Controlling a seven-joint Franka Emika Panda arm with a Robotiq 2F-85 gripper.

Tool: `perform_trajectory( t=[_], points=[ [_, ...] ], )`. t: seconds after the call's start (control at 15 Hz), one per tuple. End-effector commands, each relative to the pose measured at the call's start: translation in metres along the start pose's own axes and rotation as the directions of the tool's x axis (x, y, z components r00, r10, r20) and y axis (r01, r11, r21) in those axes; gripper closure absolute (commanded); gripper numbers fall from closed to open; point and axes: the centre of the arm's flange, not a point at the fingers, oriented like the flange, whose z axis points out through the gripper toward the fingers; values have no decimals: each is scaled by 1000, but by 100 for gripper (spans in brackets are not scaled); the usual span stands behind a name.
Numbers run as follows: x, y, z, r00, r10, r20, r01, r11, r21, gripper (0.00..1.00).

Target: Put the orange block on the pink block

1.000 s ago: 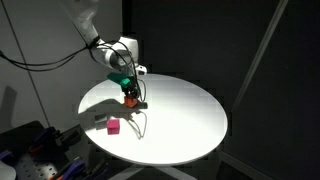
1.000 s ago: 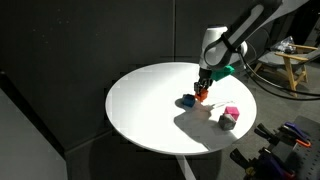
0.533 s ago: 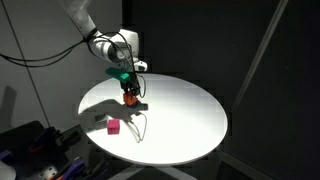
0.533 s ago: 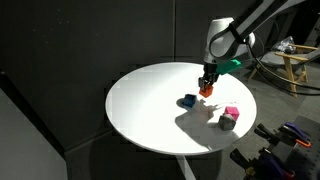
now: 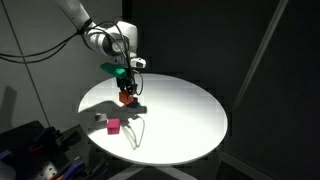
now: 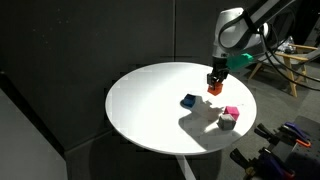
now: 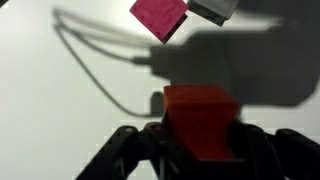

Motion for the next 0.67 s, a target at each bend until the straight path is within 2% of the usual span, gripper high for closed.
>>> perform_trajectory(
  t=[0.0, 0.6],
  points=[
    [-29, 4, -23, 1000, 5, 2, -5, 1000, -4, 78],
    [-80, 8, -13, 999, 5, 48, -5, 1000, -2, 78]
  ],
)
